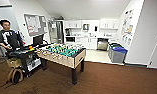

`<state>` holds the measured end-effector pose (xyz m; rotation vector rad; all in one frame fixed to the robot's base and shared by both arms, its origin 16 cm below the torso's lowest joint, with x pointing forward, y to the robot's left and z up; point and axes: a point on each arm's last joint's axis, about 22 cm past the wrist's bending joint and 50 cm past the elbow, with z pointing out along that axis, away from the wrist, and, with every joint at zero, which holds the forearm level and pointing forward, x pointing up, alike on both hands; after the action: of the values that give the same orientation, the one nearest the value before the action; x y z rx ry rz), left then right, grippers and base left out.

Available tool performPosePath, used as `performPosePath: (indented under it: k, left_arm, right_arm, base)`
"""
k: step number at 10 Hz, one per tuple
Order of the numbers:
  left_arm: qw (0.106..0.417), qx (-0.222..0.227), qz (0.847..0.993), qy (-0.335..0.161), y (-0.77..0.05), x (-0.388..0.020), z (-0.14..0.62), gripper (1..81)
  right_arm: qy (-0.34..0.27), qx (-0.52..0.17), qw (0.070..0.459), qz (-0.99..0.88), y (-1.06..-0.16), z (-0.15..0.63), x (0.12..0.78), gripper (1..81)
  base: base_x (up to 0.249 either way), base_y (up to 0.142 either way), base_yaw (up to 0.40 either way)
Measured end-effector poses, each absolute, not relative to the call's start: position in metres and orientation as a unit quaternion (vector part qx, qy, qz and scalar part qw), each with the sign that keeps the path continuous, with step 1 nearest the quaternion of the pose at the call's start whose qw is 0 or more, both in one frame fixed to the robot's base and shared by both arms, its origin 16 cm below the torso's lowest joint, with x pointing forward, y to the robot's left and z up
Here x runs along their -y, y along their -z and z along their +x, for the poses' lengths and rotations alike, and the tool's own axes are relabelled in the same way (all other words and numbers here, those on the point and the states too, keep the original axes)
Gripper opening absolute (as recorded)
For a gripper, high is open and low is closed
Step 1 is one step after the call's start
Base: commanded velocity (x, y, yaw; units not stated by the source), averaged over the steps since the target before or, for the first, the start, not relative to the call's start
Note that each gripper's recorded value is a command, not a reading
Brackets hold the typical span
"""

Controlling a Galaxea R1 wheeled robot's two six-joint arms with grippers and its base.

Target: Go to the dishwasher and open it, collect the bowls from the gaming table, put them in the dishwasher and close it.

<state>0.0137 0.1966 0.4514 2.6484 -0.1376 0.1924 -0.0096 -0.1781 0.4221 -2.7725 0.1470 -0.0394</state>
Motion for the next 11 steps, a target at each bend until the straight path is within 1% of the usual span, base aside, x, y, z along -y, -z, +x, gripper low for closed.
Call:
performPosePath:
  k: [3, 5, 11]
  left_arm:
    - [0.239, 0.051, 0.967, -0.071, -0.4514, -0.1962, 0.0135, 1.0]
    - [0.240, 0.051, 0.967, -0.072, -0.4517, -0.1956, 0.0163, 1.0]
    - [0.240, 0.051, 0.967, -0.072, -0.4517, -0.1958, 0.0155, 1.0]
  right_arm:
    - [0.014, -0.053, 0.181, -0.982, -0.4221, -0.0094, 0.1782, 1.0]
    - [0.014, -0.053, 0.181, -0.982, -0.4221, -0.0091, 0.1782, 1.0]
    - [0.014, -0.053, 0.181, -0.982, -0.4221, -0.0098, 0.1782, 1.0]
  base:
    - [0.114, -0.105, 0.000]
    - [0.114, -0.068, 0.000]
    - [0.114, 0.000, 0.000]
